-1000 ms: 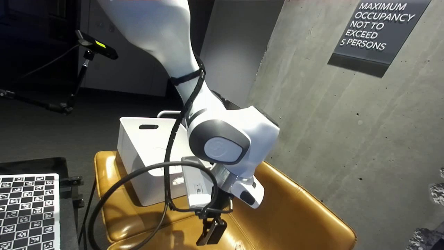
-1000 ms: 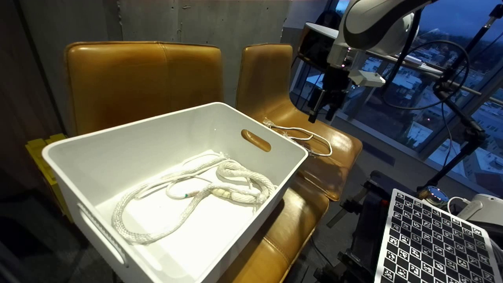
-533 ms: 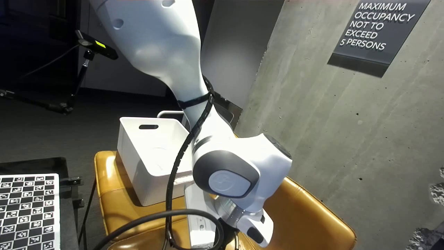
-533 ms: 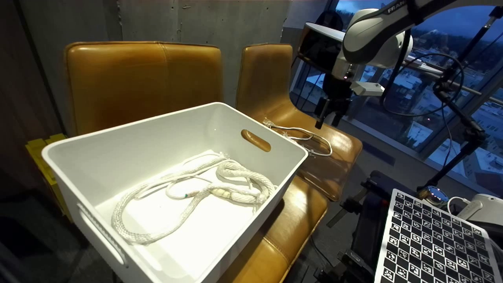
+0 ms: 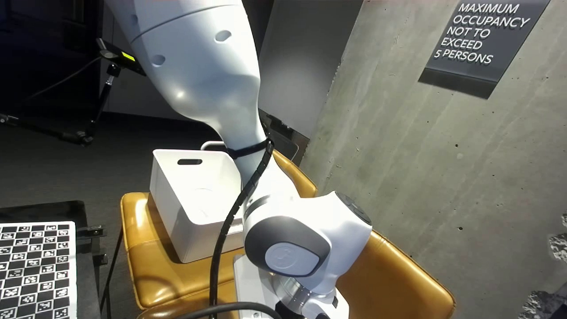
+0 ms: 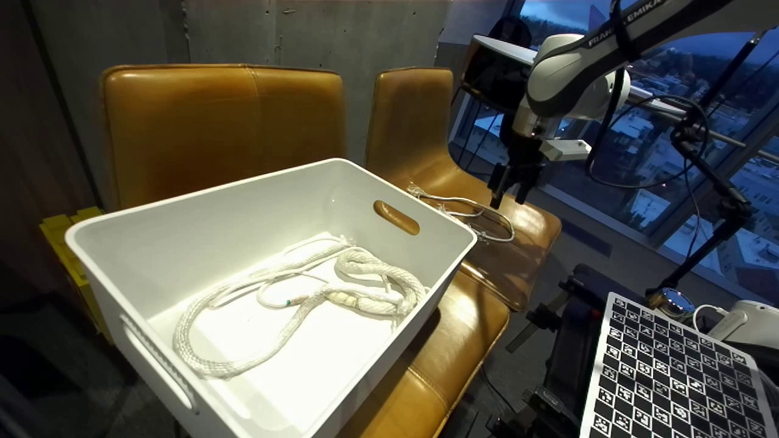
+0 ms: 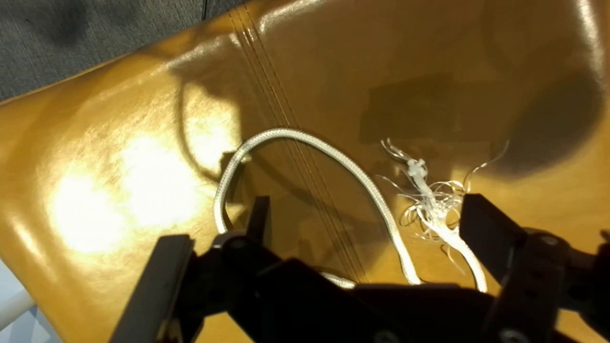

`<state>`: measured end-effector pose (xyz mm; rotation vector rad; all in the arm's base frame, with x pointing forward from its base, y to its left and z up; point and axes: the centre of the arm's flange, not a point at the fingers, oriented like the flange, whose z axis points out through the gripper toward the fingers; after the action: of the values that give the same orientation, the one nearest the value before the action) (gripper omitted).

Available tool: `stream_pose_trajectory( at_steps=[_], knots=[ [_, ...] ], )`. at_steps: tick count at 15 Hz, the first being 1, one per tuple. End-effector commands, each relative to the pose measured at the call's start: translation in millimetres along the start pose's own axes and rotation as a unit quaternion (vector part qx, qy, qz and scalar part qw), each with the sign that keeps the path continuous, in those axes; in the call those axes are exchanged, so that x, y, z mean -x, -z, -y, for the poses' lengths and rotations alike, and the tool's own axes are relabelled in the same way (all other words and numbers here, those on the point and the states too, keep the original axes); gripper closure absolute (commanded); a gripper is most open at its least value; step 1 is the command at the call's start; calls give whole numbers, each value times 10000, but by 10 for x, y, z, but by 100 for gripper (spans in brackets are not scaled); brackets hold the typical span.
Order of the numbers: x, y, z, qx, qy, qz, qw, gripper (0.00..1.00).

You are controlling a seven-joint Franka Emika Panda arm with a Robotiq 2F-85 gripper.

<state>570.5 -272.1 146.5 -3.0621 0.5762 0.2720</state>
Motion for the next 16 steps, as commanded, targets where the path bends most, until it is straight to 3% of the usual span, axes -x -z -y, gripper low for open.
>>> stream_pose_trajectory(
  at_steps=[1, 8, 16],
  knots=[
    [-1, -71, -23, 112, 72, -56, 9999, 0],
    [-16, -214, -106, 288, 143, -37, 9995, 0],
    [-178, -476, -540, 538, 16, -199, 9984, 0]
  ],
)
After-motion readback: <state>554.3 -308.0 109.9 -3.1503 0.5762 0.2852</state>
